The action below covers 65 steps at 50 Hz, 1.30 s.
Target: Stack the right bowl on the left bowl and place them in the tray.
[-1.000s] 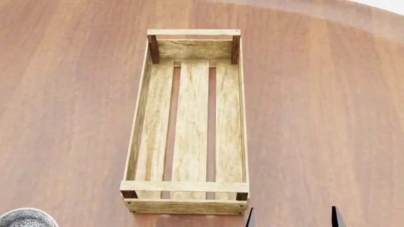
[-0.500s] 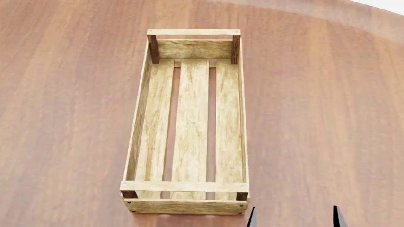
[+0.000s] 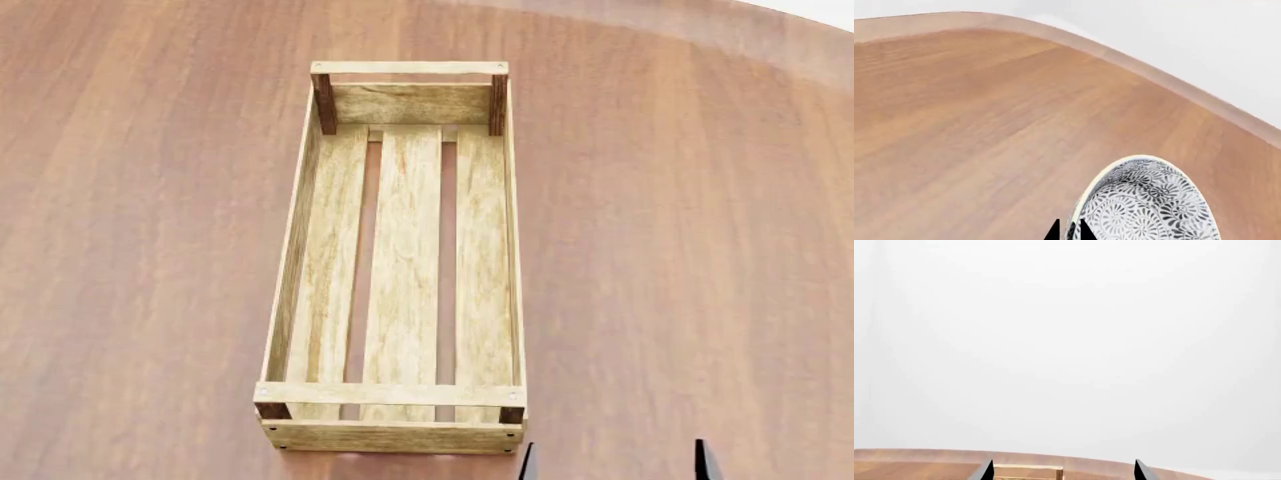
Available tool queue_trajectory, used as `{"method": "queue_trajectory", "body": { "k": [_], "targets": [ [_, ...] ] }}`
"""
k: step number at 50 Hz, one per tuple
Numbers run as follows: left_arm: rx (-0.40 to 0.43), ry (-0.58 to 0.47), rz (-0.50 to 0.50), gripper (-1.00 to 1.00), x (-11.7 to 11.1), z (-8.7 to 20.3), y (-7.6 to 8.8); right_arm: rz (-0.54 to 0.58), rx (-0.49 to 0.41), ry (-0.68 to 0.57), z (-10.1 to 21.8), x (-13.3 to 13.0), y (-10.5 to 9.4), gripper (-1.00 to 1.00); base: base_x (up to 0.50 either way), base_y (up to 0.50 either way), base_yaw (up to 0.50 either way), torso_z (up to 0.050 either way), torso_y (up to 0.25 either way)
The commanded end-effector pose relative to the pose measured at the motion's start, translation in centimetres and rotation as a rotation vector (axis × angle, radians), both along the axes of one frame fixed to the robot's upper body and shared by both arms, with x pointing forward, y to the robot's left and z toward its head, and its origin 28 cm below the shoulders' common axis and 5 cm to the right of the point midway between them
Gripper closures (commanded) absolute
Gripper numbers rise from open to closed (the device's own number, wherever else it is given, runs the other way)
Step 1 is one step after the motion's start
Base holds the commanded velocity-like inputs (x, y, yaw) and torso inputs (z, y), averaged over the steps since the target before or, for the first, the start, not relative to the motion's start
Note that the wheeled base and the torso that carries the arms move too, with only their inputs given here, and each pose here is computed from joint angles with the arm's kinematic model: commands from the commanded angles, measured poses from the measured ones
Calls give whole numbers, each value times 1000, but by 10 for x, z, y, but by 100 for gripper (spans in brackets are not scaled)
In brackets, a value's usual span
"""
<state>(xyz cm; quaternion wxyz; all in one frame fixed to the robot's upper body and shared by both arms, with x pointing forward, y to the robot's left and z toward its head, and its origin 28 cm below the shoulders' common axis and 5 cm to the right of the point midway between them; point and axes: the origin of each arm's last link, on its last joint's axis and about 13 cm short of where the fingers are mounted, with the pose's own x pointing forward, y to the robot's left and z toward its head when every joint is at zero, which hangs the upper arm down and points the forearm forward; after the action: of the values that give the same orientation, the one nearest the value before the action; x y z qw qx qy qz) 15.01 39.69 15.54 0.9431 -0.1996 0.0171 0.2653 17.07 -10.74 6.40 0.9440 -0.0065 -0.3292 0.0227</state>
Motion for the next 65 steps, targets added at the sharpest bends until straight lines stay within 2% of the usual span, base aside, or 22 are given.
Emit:
{"method": "queue_trajectory", "body": {
  "k": [1, 14, 26, 65],
  "targets": [
    [-8, -24, 86, 100, -10, 7, 17, -3, -15, -5, 0, 1, 1, -100, 0, 0, 0, 0, 0],
    [-50, 31, 121, 100, 6, -11, 24, -3, -21, -3, 0, 2, 0, -100, 0, 0, 0, 0, 0],
    [-72, 42, 94, 100, 16, -19, 22, -4, -22, 0, -1, 1, 0, -100, 0, 0, 0, 0, 1],
    [-95, 130, 92, 100, 27, -52, 22, -6, -21, 7, -3, 2, 0, -100, 0, 0, 0, 0, 0]
  ]
}}
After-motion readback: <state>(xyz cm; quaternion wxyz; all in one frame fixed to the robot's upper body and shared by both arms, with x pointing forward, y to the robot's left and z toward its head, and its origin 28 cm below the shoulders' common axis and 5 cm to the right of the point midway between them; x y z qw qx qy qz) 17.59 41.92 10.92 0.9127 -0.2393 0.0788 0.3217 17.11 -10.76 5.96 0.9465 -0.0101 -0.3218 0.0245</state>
